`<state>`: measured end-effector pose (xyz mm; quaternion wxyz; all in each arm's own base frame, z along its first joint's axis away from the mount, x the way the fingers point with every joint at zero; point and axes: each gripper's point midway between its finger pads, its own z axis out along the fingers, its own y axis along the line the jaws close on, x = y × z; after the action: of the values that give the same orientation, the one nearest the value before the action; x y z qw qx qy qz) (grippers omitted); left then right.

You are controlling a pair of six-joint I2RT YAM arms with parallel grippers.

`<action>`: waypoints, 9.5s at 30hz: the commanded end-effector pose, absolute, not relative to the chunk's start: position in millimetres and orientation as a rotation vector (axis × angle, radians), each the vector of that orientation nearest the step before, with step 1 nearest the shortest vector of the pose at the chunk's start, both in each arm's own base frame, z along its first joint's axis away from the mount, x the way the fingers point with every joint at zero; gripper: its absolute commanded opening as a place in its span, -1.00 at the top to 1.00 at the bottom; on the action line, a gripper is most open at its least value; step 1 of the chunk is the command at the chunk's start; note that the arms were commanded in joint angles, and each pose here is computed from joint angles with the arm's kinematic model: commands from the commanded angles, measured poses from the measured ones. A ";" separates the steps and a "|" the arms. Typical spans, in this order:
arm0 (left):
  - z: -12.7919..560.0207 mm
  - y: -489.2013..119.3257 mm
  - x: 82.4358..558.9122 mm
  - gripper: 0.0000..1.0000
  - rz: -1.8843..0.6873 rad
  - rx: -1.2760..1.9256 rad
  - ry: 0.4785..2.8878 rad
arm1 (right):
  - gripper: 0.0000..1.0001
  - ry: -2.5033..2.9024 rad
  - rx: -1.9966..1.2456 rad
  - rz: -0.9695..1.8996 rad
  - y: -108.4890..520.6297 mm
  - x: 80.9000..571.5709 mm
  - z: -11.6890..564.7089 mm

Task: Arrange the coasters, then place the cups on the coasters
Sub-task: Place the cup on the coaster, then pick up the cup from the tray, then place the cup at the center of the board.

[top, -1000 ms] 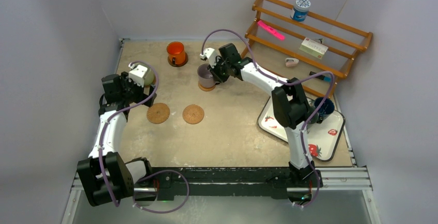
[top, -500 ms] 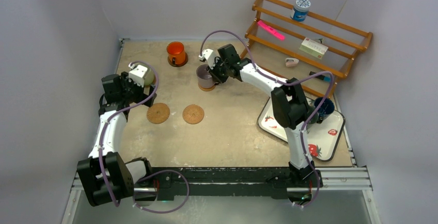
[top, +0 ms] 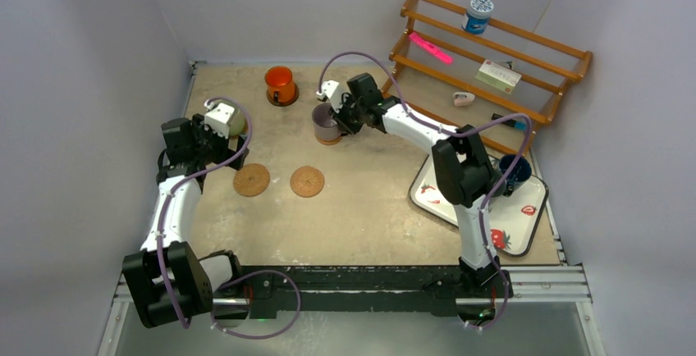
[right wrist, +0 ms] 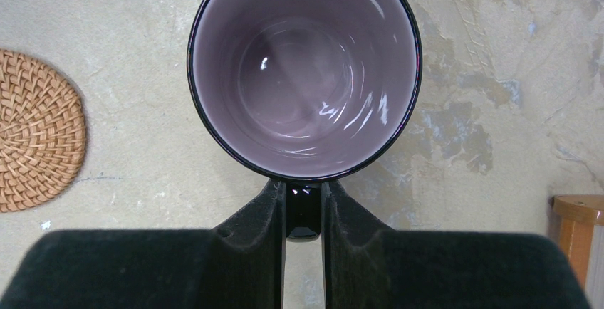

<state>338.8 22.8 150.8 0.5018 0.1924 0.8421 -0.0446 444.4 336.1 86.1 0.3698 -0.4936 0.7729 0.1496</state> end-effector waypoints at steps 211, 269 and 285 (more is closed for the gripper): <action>199.3 -30.7 254.7 -1.00 -0.225 0.761 1.867 | 1.00 2.278 -0.978 0.233 -2.5 259.2 118.1; 199.4 -30.0 254.2 -1.00 -0.220 0.761 1.867 | 0.34 2.300 -1.230 0.315 182.4 294.6 64.3; 199.3 -30.7 254.1 -1.00 -0.224 0.765 1.865 | -0.43 2.283 -1.476 0.537 205.5 237.5 77.5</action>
<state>253.0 -28.7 195.0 0.5182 0.3079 0.7926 -0.0924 257.0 185.0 57.7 0.1886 -0.4893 0.8387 0.1467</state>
